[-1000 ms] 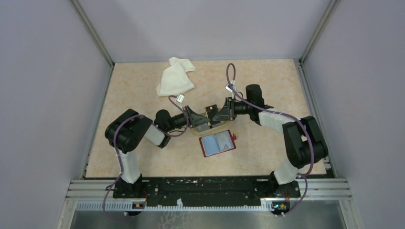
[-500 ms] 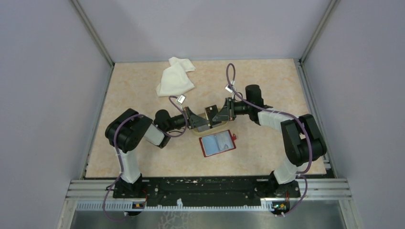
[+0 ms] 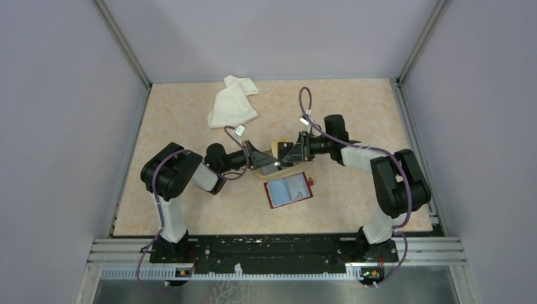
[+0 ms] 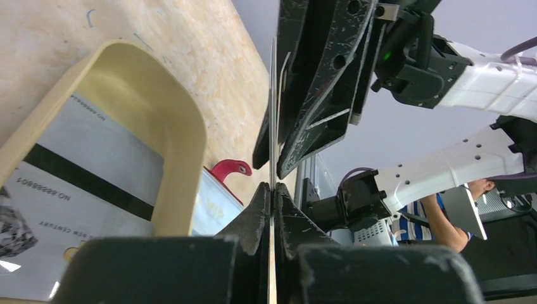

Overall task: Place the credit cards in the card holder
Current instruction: Pick up the credit card from the storage box, then place the credit card in the storage box.

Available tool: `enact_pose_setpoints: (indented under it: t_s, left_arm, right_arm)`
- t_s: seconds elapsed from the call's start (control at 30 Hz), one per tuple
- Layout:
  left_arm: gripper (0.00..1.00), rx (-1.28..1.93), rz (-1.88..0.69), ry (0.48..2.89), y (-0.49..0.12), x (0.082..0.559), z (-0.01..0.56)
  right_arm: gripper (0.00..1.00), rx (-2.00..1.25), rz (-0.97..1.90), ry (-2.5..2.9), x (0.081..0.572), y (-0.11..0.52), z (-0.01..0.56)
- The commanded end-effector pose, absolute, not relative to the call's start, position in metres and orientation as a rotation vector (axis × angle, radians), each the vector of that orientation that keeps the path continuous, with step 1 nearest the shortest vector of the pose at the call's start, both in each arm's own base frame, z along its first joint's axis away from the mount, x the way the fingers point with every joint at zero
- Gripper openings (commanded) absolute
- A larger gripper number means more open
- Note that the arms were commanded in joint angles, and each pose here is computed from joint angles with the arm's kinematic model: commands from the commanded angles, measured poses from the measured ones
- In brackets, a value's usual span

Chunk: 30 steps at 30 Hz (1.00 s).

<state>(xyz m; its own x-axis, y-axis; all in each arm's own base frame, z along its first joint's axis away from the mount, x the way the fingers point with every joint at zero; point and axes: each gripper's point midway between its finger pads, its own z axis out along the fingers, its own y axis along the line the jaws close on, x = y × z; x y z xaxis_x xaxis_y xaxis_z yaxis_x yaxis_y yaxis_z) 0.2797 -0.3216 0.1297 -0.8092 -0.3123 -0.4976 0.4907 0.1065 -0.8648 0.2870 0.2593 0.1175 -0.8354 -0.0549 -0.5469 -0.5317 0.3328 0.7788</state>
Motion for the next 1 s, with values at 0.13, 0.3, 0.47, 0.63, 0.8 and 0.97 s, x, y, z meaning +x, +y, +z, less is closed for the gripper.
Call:
enact_pose_setpoints:
  t_s: [0.13, 0.3, 0.47, 0.63, 0.8, 0.97]
  left_arm:
    - [0.00, 0.173, -1.747, 1.786, -0.319, 0.292, 0.127]
    - [0.00, 0.127, -1.702, 1.800, -0.312, 0.298, 0.121]
    - [0.00, 0.095, -1.641, 1.841, -0.305, 0.301, 0.111]
    - [0.00, 0.092, -1.594, 1.868, -0.302, 0.302, 0.104]
    - [0.00, 0.072, -1.511, 1.927, -0.298, 0.306, 0.094]
    - [0.00, 0.050, -1.346, 2.064, -0.296, 0.312, 0.072]
  right_arm:
    - [0.11, -0.433, 1.373, 2.191, 0.316, 0.245, 0.109]
    - [0.08, -0.409, 1.360, 2.188, 0.320, 0.239, 0.109]
    - [0.03, -0.406, 1.371, 2.170, 0.321, 0.234, 0.113]
    - [0.00, -0.428, 1.381, 2.152, 0.320, 0.234, 0.117]
    - [0.00, -0.460, 1.371, 2.118, 0.320, 0.234, 0.127]
    - [0.00, -0.539, 1.367, 2.054, 0.316, 0.234, 0.143]
